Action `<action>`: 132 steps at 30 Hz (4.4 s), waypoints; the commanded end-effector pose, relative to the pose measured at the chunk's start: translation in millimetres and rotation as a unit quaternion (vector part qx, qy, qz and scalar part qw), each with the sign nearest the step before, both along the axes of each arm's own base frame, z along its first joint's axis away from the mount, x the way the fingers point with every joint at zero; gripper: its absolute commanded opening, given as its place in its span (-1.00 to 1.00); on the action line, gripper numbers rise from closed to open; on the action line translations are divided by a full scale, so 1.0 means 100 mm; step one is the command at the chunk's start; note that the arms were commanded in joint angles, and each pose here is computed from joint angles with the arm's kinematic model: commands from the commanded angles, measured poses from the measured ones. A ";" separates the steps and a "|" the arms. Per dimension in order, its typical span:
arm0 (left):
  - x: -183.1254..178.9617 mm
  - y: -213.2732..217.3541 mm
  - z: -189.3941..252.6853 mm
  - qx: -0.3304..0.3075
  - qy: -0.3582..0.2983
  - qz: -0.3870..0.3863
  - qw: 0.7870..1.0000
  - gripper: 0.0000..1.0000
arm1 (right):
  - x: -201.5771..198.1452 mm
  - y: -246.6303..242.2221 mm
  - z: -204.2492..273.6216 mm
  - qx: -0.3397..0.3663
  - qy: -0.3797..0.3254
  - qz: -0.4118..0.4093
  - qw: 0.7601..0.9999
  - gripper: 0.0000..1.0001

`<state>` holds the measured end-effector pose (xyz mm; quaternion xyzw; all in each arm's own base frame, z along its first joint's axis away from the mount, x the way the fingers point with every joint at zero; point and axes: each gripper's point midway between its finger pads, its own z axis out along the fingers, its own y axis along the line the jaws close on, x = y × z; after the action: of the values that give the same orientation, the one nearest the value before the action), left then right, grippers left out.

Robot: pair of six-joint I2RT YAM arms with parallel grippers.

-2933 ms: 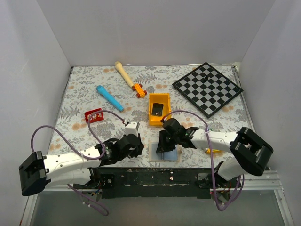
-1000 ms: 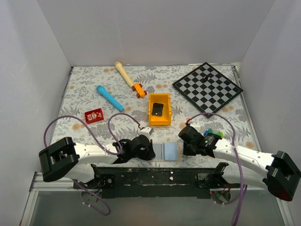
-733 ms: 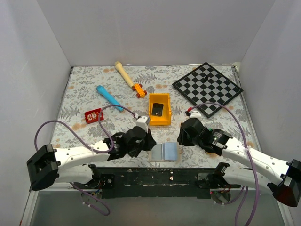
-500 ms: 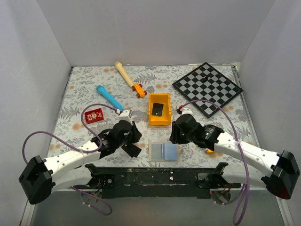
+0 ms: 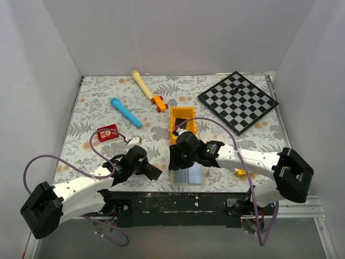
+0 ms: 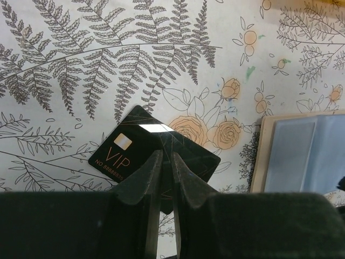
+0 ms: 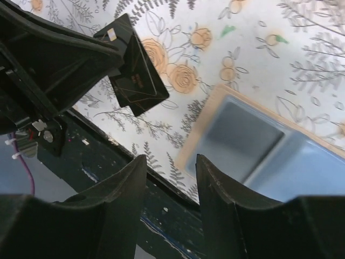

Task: Put the credit cards into the card holder
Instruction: Pick up the credit card from the center of the board.

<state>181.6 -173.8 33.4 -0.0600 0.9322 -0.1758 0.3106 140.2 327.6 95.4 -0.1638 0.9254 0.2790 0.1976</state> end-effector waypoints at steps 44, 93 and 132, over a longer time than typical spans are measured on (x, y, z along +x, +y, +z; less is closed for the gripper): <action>0.23 -0.33 0.34 0.022 -0.034 -0.038 0.998 -0.57 | -0.03 -0.12 -0.04 0.015 -0.011 -0.030 0.999 0.01; -0.31 -0.08 -0.26 0.018 0.082 -0.032 0.996 -1.00 | -0.05 -0.32 -0.14 -0.003 -0.015 -0.049 0.999 0.00; 0.56 0.78 0.96 -0.188 -0.015 0.129 0.974 -0.59 | -0.36 0.48 0.00 -0.076 -0.223 0.269 0.934 0.55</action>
<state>228.1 -92.8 105.6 -0.2593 0.8751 -0.2357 0.3336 106.2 349.0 78.7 -0.4051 0.8512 0.2028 0.2650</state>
